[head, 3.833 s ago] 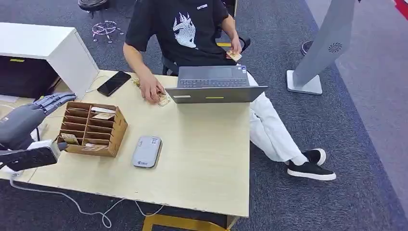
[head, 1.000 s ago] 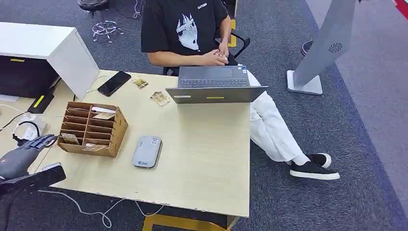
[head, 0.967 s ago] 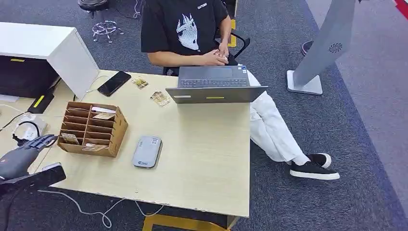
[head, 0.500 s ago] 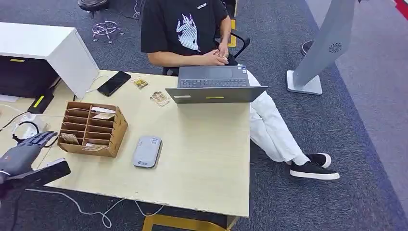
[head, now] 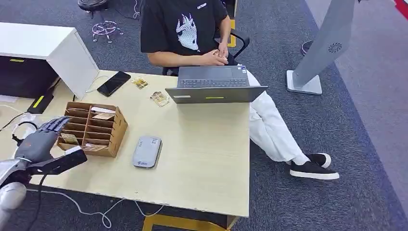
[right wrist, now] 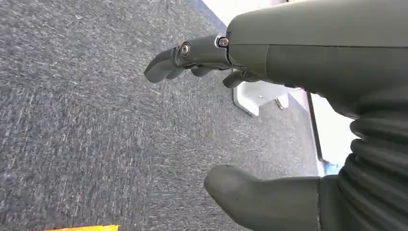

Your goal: Pass the card to the sensor for recognition and then transmit it.

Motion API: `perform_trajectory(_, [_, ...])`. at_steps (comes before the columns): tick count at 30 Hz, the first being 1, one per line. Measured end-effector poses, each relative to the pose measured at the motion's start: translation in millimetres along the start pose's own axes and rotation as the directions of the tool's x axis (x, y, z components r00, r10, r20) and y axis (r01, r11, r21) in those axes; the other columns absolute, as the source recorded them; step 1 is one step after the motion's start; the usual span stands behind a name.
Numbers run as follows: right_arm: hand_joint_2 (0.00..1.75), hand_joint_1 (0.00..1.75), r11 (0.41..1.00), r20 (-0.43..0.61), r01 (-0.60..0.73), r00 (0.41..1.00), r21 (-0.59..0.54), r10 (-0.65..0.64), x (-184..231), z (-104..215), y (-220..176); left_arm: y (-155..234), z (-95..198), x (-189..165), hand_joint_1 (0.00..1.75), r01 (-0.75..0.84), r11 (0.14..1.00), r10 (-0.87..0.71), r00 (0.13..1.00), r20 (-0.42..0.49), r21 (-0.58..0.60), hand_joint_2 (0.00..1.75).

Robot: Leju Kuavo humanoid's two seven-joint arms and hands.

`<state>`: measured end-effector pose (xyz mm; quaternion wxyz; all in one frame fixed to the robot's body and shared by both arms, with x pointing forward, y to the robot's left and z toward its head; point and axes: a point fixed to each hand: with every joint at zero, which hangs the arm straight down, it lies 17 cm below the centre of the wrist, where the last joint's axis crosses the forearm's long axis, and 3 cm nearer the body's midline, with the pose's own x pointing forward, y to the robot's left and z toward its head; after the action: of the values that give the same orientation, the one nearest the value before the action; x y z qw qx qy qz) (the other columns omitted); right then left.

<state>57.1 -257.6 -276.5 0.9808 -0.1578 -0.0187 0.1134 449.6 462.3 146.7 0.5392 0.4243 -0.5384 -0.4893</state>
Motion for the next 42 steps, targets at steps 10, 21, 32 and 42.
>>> perform_trajectory(10, [1.75,0.00,1.000,-0.010,-0.009,1.000,-0.001,0.009,-2,0,0,-14,-6,21,0.00,-0.023,1.000,0.023,0.999,0.031,-0.005,1.75])
perform_trajectory(21, [1.75,0.00,1.000,-0.035,-0.005,0.999,0.002,0.005,-7,0,0,-40,-8,33,0.00,-0.063,0.996,0.066,0.997,0.050,-0.056,1.75])
perform_trajectory(32, [1.75,0.00,1.000,-0.030,-0.008,1.000,-0.003,0.008,-7,0,-1,-57,-3,17,0.00,-0.072,0.990,0.074,0.997,0.011,-0.120,1.75])
perform_trajectory(42, [1.75,0.00,1.000,-0.032,-0.003,0.999,-0.005,0.003,-8,-1,-1,-58,-1,14,0.00,-0.069,0.990,0.071,0.997,0.008,-0.125,1.75])
